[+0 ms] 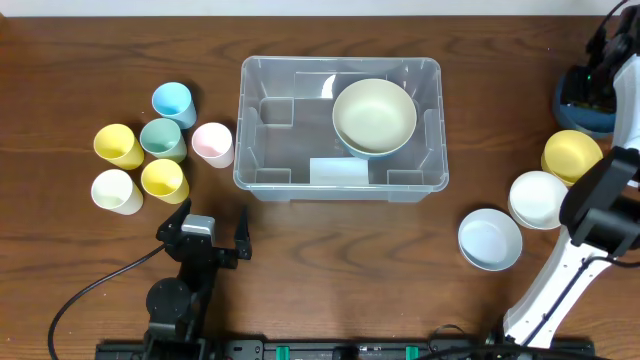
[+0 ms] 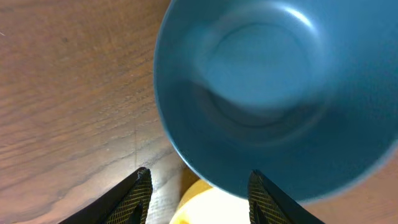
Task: Pack container
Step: 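Reach the right gripper to the second dark blue bowl and grip it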
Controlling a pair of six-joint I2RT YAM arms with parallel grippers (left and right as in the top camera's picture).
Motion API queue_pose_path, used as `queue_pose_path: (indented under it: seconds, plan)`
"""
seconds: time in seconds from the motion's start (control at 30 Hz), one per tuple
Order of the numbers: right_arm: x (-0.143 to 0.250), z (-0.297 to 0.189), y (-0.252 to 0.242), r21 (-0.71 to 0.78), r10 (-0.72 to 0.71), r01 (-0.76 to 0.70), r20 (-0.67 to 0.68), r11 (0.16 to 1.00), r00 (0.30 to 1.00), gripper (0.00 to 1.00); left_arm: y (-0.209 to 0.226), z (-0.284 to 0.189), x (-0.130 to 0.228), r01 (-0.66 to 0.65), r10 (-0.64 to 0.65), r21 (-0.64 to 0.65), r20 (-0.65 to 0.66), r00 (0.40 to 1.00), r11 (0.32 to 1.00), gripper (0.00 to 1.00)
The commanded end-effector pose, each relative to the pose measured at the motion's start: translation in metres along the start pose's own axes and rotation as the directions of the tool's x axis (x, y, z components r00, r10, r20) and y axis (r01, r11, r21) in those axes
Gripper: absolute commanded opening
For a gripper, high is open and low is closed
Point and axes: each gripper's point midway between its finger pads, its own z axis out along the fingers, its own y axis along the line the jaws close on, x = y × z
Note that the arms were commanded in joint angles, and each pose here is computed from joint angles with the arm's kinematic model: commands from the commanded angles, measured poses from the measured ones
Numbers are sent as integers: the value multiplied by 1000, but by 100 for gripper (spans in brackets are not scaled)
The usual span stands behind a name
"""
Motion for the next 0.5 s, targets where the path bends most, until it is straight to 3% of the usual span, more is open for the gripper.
queue_pose_path:
  seconds: [0.0,0.47]
  plan:
    - [6,20,3,-23,-46,45,-35,999,998,51,0,1,15,1,-1,1,-46,999,1000,98]
    - [10,49,7,-34,-80,78,-58,996,995,47,0,1,15,1,-1,1,-46,999,1000,98]
